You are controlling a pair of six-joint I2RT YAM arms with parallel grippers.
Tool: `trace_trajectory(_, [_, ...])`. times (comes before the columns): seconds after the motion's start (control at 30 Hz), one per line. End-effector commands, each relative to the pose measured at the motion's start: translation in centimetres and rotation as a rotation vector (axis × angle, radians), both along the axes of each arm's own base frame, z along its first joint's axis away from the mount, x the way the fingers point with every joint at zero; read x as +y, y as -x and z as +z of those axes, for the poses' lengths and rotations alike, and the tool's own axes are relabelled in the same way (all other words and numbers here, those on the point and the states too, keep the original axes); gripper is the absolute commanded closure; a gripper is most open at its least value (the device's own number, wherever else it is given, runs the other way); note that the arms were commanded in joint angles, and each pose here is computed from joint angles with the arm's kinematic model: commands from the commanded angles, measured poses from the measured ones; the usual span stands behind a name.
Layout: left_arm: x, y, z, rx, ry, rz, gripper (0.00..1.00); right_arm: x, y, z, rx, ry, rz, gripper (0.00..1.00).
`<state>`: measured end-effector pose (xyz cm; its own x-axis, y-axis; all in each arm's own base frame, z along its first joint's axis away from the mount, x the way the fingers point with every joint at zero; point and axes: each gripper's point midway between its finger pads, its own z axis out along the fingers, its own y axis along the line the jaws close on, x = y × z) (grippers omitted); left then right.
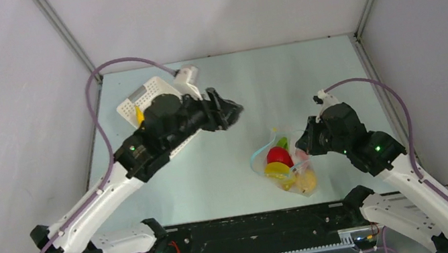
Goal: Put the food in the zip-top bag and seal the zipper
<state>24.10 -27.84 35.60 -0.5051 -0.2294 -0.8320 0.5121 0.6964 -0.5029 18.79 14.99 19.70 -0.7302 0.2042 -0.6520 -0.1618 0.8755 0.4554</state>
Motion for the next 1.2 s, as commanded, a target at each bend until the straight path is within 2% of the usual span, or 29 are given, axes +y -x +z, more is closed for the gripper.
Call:
trace_trajectory(0.0, [-6.7,4.2,2.2,-0.065,0.124,-0.207,0.69,0.1,0.0,0.8,-0.034,-0.022,0.012,1.00])
trace_trajectory(0.27, [-13.8,7.8,-0.3,-0.037,0.113,-0.317,0.67,0.1,0.2,1.0,-0.039,-0.022,0.024,1.00])
trace_trajectory(0.43, [-16.2,9.1,-3.0,-0.041,0.037,-0.295,0.54,0.1,0.4,0.9,-0.042,-0.014,0.038,1.00])
trace_trajectory(0.53, [-16.6,8.5,-4.4,-0.014,0.001,-0.240,0.50,0.1,0.4,1.0,-0.045,-0.015,0.040,1.00])
trace_trajectory(0.63, [-17.1,8.5,-5.4,0.007,-0.016,-0.238,0.39,0.0,0.4,1.1,-0.050,-0.016,0.040,1.00])
trace_trajectory(0.73, [-17.2,8.4,-5.8,0.018,-0.019,-0.234,0.36,0.1,0.6,1.1,-0.049,-0.023,0.043,1.00])
trace_trajectory(0.8, [-17.2,8.4,-5.9,0.018,-0.022,-0.229,0.23,0.1,0.6,1.2,-0.051,-0.026,0.043,1.00])
trace_trajectory(1.0, [-17.4,8.4,-6.0,0.023,-0.025,-0.234,0.01,0.1,0.7,1.4,-0.057,-0.029,0.047,1.00])
trace_trajectory(1.17, [-17.0,8.6,-5.4,0.023,-0.018,-0.239,0.00,0.0,0.7,1.4,-0.059,-0.029,0.048,1.00])
